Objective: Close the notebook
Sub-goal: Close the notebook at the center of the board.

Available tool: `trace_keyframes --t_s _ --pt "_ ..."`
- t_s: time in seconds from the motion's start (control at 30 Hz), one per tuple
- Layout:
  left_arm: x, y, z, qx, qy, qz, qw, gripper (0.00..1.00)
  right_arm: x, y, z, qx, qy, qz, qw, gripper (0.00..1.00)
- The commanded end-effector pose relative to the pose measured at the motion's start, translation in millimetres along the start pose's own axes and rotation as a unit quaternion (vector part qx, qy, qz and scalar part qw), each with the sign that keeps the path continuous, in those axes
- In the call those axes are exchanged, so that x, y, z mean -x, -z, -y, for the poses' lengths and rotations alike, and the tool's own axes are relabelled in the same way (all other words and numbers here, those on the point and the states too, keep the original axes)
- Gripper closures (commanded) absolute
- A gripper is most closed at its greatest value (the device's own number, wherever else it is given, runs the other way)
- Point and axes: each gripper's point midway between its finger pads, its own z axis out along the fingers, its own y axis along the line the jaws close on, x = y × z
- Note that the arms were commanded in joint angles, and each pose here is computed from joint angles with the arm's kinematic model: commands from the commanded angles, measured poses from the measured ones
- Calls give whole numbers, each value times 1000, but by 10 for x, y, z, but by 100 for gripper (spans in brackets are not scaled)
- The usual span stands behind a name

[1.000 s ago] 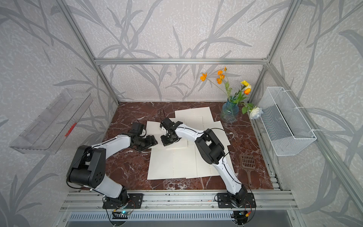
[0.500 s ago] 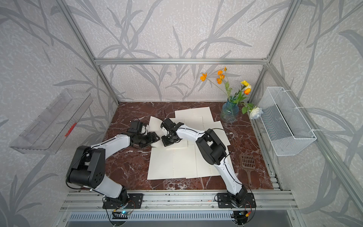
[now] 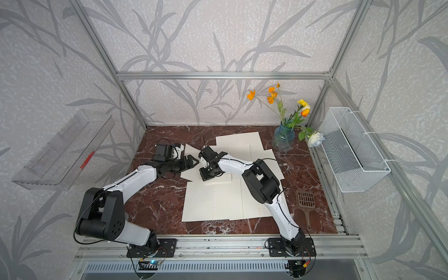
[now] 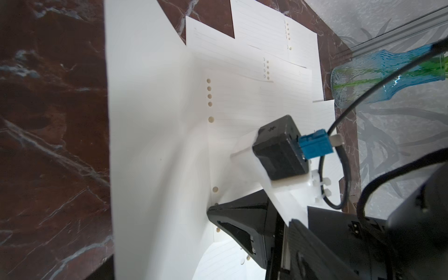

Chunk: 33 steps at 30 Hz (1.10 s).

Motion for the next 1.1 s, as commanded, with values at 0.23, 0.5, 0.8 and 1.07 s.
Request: trace_keyframes --t_s 0.23,0.5,0.8,1.07 --pt "186 47 259 -52 -21 10 998 16 -240 164 24 -16 1 -31 999 86" --pt "219 54 311 -62 -22 12 998 16 12 551 -123 -2 4 26 1000 74" --pt "271 77 452 -93 -28 15 995 15 40 948 165 -13 -50 67 996 72" --pt "244 -16 669 -128 -40 3 991 15 -64 1212 628 -36 -102 81 991 70"
